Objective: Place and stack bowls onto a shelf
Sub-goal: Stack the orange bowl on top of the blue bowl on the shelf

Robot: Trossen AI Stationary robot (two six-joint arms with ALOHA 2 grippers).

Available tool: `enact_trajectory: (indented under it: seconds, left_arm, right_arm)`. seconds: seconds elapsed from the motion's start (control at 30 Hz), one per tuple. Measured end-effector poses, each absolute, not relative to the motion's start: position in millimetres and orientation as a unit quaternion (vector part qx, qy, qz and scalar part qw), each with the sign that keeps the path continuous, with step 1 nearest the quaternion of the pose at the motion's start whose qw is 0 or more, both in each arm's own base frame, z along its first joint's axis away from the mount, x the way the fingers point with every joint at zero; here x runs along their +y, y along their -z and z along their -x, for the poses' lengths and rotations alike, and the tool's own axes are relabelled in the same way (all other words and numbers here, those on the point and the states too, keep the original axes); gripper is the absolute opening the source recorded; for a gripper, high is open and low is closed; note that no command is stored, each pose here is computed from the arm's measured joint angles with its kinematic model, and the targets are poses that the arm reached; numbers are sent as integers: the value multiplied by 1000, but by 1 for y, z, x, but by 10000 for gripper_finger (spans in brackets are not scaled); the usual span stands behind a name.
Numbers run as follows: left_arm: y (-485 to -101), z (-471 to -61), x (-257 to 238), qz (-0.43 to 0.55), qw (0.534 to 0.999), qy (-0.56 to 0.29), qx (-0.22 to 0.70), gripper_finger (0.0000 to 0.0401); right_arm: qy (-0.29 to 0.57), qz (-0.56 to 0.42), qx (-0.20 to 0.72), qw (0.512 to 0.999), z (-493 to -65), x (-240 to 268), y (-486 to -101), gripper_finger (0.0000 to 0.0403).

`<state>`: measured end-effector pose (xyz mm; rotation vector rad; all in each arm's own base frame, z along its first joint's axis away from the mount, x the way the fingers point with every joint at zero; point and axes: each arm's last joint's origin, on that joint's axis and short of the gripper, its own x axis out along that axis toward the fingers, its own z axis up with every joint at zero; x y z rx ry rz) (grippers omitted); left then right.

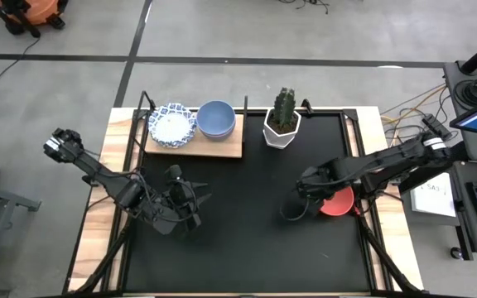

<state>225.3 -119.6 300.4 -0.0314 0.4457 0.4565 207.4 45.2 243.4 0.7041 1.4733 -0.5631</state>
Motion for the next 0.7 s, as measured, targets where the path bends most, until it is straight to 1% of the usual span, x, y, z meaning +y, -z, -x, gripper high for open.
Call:
enact_trajectory:
  seconds: [0.2,0.33,0.43,0.57,0.7]
  left_arm:
    - [-299,-225,-120,18,949,-225,220,134]
    - [-299,-225,-120,18,949,-224,220,134]
    - [-299,-225,-120,18,949,-224,220,134]
    - [-297,-224,-120,17,949,-225,221,134]
    - [-295,-224,-120,17,948,-225,223,134]
  right_arm:
    - [253,-265,673,643,-225,48,-221,147]
    - [267,-243,691,626,-232,49,-206,119]
    - [271,-238,699,618,-236,50,-199,84]
    - [266,-230,706,615,-237,50,-196,21]
    - [239,-252,711,611,-235,51,-203,13]
